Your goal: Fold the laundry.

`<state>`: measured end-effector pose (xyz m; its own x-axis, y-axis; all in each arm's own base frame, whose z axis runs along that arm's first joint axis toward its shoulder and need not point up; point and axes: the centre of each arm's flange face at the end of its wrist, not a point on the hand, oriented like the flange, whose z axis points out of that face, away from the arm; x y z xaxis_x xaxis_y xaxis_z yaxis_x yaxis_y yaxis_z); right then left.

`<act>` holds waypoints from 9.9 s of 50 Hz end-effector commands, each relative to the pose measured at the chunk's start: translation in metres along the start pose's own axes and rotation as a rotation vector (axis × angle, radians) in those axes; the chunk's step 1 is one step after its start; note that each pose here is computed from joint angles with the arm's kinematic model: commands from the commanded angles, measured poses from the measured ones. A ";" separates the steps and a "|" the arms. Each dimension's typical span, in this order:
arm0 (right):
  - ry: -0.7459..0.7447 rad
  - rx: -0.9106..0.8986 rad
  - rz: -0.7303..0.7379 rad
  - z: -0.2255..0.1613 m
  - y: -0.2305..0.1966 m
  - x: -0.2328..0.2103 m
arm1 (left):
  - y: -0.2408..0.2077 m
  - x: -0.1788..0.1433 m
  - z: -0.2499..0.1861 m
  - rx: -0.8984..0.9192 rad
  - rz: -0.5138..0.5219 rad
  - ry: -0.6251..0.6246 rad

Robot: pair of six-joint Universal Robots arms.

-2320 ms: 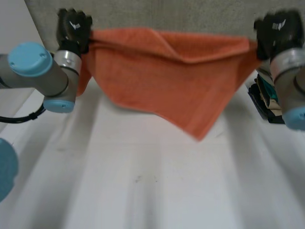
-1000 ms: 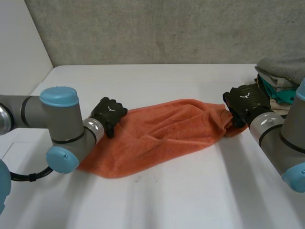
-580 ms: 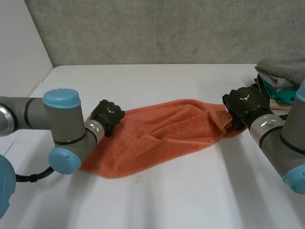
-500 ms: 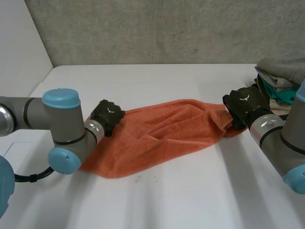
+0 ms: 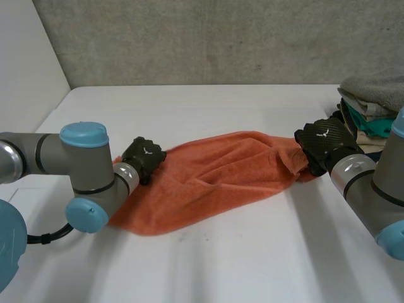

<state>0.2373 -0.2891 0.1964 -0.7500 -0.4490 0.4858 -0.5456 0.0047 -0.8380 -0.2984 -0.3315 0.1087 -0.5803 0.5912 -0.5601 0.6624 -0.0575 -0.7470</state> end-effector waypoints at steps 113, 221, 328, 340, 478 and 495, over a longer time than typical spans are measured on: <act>0.570 0.522 -0.320 0.070 -0.140 0.101 | -0.107 -0.202 -0.035 0.600 -0.238 -0.768; -0.129 -0.440 -0.269 -0.061 0.038 0.032 | 0.045 -0.040 -0.153 -0.304 -0.064 -0.123; 0.295 -0.270 -0.128 0.008 0.131 0.121 | -0.004 -0.042 -0.069 0.190 -0.141 -0.386; 0.352 -0.251 -0.387 0.007 0.113 0.147 | -0.013 -0.051 -0.075 0.217 -0.147 -0.414; -0.395 -0.194 0.284 0.037 0.005 -0.118 | -0.036 0.067 -0.074 -0.048 -0.288 0.020; -0.236 0.166 0.229 -0.003 -0.053 -0.080 | -0.143 0.007 -0.126 0.365 -0.295 0.065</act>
<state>0.3316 -0.2670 0.1870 -0.7210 -0.6640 0.1980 -0.3447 0.0959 -0.9338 -0.3341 -0.2333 0.2042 -0.7486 0.5882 -0.3059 0.3653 -0.0191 -0.9307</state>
